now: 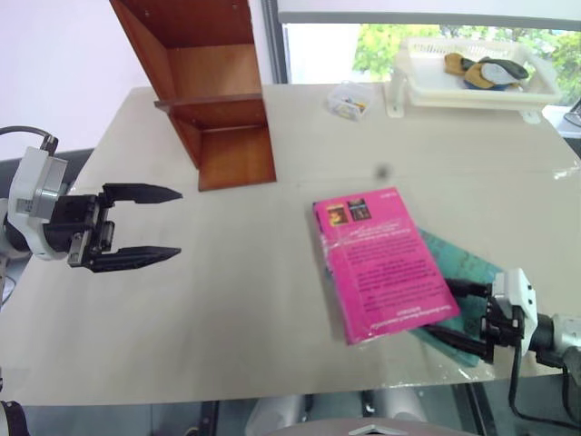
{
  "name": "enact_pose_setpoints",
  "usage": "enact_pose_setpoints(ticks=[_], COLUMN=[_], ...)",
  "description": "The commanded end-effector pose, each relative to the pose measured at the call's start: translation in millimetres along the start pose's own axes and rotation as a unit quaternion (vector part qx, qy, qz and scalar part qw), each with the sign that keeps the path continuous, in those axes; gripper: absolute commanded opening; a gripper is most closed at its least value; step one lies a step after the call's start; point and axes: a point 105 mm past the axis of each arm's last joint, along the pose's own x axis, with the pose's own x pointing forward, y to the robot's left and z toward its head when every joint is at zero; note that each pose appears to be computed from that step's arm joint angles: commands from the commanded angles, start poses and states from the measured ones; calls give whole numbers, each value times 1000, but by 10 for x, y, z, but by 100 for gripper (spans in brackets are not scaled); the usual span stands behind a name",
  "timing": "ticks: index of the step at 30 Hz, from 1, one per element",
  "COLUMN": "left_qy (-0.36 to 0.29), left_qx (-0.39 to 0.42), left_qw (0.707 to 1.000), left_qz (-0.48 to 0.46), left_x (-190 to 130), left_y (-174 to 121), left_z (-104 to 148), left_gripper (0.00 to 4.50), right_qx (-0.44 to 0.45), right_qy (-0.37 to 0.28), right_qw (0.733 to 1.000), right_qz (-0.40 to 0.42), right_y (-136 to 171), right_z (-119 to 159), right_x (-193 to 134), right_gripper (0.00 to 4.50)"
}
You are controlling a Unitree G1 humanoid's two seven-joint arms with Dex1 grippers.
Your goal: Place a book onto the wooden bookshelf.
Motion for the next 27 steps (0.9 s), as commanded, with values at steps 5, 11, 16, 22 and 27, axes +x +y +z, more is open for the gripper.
enact_pose_setpoints(ticks=[5, 11, 16, 22, 27], left_qy=[-6, -7, -7, -8, -7], left_qx=[21, 21, 21, 21, 21], left_qw=[1000, 1000, 1000, 1000, 1000], left_qz=[4, 4, 3, 1, 1], left_x=[-35, -33, -28, -18, -11], left_y=[15, 15, 17, 19, 25], left_z=[87, 81, 76, 71, 65], left_gripper=[444, 444, 444, 444, 444], right_qx=[-3, 4, 4, 9, 6], right_qy=[-1, -5, -6, -3, -6], right_qw=[1000, 1000, 1000, 999, 999], right_qz=[13, 24, 27, 30, 33], right_y=[41, 90, 115, 149, 156], right_z=[47, 84, 115, 127, 153], right_x=[126, 179, 204, 200, 206], right_gripper=[450, 450, 450, 450, 450])
